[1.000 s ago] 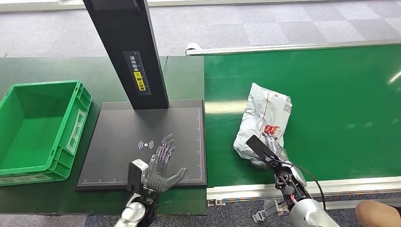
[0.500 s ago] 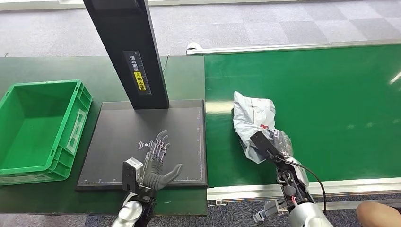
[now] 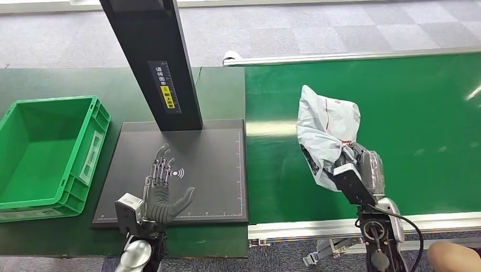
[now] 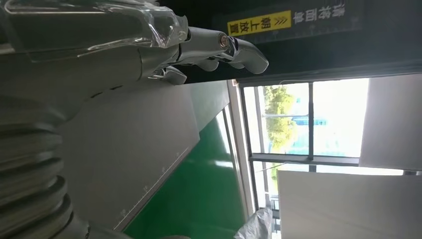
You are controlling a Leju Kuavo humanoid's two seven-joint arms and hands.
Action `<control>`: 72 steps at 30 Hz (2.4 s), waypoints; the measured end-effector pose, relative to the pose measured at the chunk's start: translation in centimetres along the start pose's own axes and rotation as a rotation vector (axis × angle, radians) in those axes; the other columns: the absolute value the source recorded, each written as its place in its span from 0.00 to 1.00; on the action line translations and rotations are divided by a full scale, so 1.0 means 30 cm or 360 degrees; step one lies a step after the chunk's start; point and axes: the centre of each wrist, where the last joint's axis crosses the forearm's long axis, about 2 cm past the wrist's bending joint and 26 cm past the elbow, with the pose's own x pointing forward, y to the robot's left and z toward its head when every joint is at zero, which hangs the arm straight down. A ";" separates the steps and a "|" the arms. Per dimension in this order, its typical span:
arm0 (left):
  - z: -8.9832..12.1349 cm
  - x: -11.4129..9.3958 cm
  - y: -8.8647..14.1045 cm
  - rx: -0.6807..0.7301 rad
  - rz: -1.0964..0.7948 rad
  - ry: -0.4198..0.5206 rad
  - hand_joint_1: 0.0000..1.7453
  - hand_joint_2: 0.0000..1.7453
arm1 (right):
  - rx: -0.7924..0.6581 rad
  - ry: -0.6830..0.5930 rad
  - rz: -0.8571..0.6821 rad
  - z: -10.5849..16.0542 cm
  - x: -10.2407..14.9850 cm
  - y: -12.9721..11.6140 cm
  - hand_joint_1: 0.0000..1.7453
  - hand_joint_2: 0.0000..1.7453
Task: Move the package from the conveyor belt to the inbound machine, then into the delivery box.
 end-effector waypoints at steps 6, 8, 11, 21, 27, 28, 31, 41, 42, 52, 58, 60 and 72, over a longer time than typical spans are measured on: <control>-0.027 0.042 0.039 0.0076 -0.0142 -0.0121 0.00 1.00 | 0.0140 -0.0157 -0.0008 -0.103 0.082 0.015 1.00 1.00; -0.037 0.053 0.058 0.0115 -0.0195 -0.0155 0.00 1.00 | 0.0228 -0.0212 -0.0019 -0.174 0.126 0.040 1.00 1.00; -0.052 0.066 0.087 0.0173 -0.0259 -0.0197 0.00 1.00 | 0.0365 -0.0292 -0.0040 -0.279 0.193 0.090 1.00 1.00; -0.064 0.079 0.132 0.0243 -0.0318 -0.0230 0.00 1.00 | 0.0560 -0.0393 -0.0062 -0.385 0.278 0.182 1.00 1.00; -0.082 0.086 0.150 0.0281 -0.0354 -0.0254 0.00 1.00 | 0.0792 -0.0404 -0.0128 -0.412 0.338 0.298 1.00 1.00; -0.086 0.087 0.153 0.0290 -0.0363 -0.0260 0.00 1.00 | 0.0839 -0.0407 -0.0146 -0.417 0.356 0.328 1.00 1.00; -0.095 0.091 0.165 0.0318 -0.0386 -0.0269 0.00 1.00 | 0.0979 -0.0423 -0.0201 -0.428 0.415 0.416 1.00 1.00; -0.091 0.095 0.200 0.0386 -0.0417 -0.0264 0.00 1.00 | 0.1285 -0.0450 -0.0318 -0.390 0.543 0.602 1.00 1.00; -0.090 0.097 0.203 0.0392 -0.0417 -0.0266 0.00 1.00 | 0.1311 -0.0450 -0.0332 -0.382 0.548 0.615 1.00 1.00; -0.058 0.116 0.227 0.0412 -0.0425 -0.0272 0.00 1.00 | 0.1480 -0.0435 -0.0448 -0.321 0.580 0.701 0.51 1.00; -0.049 0.119 0.229 0.0400 -0.0414 -0.0259 0.00 1.00 | 0.1549 -0.0404 -0.0482 -0.311 0.582 0.714 0.00 1.00; -0.044 0.119 0.228 0.0394 -0.0409 -0.0245 0.00 1.00 | 0.1567 -0.0378 -0.0523 -0.307 0.578 0.717 0.00 1.00; -0.017 0.113 0.235 0.0354 -0.0417 -0.0164 0.00 1.00 | 0.1532 -0.0197 -0.0687 -0.302 0.493 0.694 0.00 1.00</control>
